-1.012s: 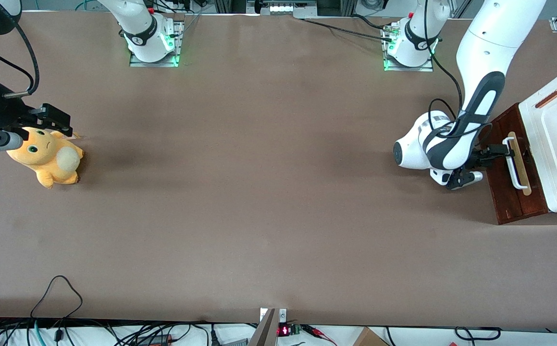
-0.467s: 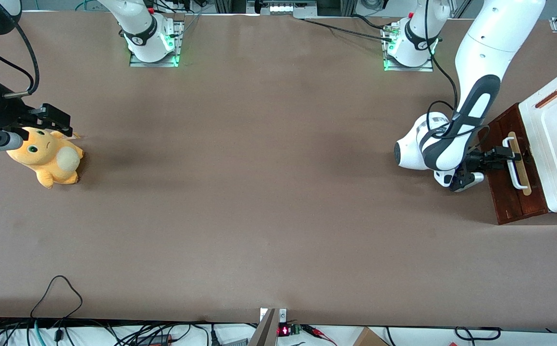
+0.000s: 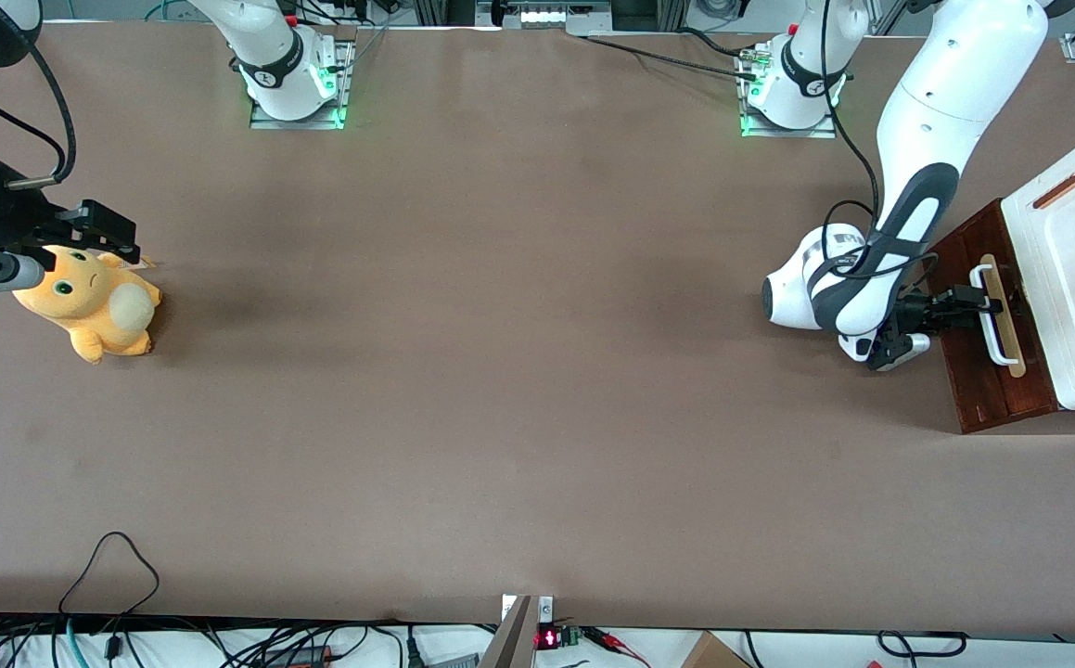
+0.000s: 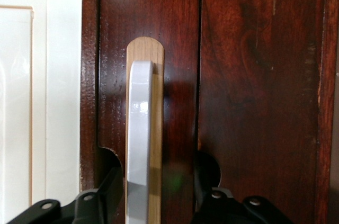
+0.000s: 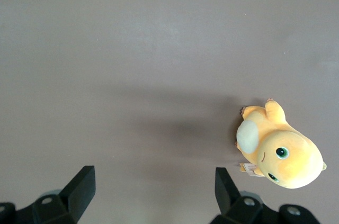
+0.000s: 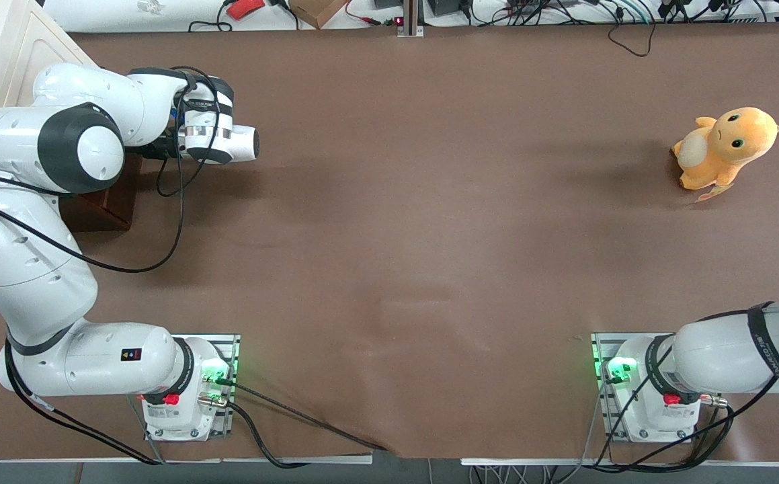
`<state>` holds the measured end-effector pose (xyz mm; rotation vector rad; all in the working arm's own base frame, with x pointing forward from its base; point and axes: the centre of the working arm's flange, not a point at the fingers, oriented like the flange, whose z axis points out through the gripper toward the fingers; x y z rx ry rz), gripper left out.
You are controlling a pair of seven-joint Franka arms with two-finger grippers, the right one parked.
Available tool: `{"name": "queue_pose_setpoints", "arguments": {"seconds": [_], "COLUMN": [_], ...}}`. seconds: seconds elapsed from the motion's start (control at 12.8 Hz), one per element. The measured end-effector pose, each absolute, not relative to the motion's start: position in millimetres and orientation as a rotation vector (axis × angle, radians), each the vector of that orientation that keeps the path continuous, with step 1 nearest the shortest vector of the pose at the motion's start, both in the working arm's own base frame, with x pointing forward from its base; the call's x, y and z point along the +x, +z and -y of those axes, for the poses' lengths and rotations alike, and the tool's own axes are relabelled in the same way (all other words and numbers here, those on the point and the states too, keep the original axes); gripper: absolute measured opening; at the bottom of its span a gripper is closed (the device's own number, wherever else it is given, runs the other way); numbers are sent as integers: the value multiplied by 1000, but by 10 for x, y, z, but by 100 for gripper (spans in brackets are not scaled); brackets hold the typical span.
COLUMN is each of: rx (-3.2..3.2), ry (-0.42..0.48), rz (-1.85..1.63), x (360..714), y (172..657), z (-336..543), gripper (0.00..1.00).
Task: Open lower drawer with left arm only
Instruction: 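Close the left gripper around the white drawer handle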
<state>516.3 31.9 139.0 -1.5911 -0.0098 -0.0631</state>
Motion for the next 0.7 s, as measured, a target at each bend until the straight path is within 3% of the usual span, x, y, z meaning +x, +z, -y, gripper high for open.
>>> {"name": "queue_pose_setpoints", "arguments": {"seconds": [0.08, 0.23, 0.7], "rx": [-1589, -1587, -1574], "ry": [-63, -63, -59], "rz": [11, 12, 16], "x": [5162, 5161, 5156], "y": [1392, 1395, 1408], "z": [-321, -323, -336], "gripper": [62, 47, 41]}}
